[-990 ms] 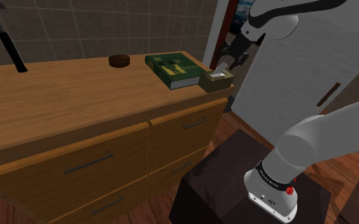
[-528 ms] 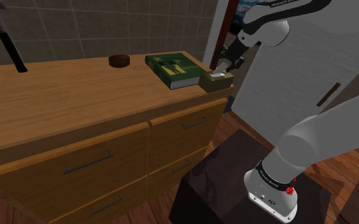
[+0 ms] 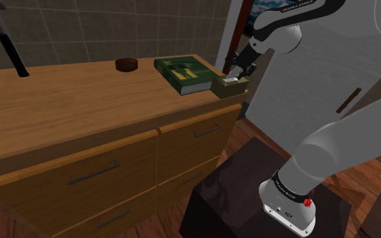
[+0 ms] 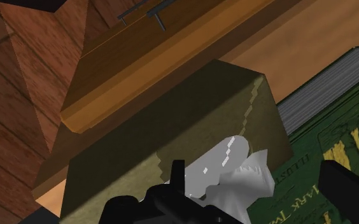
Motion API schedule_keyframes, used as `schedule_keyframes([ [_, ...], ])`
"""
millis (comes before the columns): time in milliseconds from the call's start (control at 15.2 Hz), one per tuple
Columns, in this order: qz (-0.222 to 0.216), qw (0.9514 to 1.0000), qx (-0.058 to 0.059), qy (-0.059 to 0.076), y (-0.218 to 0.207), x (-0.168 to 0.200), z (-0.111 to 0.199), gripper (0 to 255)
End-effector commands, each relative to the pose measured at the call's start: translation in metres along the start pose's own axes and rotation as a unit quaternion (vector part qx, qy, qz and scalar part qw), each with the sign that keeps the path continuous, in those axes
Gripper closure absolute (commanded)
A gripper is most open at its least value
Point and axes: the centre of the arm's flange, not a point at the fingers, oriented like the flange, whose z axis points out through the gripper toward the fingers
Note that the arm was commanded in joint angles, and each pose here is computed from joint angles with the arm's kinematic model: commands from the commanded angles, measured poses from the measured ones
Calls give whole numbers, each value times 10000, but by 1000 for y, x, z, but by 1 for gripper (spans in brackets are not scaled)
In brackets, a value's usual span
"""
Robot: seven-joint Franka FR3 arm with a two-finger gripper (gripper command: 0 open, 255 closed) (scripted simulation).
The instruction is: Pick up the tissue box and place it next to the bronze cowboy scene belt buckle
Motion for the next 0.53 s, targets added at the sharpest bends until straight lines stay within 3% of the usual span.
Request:
schedule_keyframes([
  [0, 0, 10000, 0, 0, 0, 0, 0, 0],
  [66, 0, 10000, 0, 0, 0, 0, 0, 0],
  [132, 0, 10000, 0, 0, 0, 0, 0, 255],
  [462, 0, 10000, 0, 0, 0, 1, 0, 255],
])
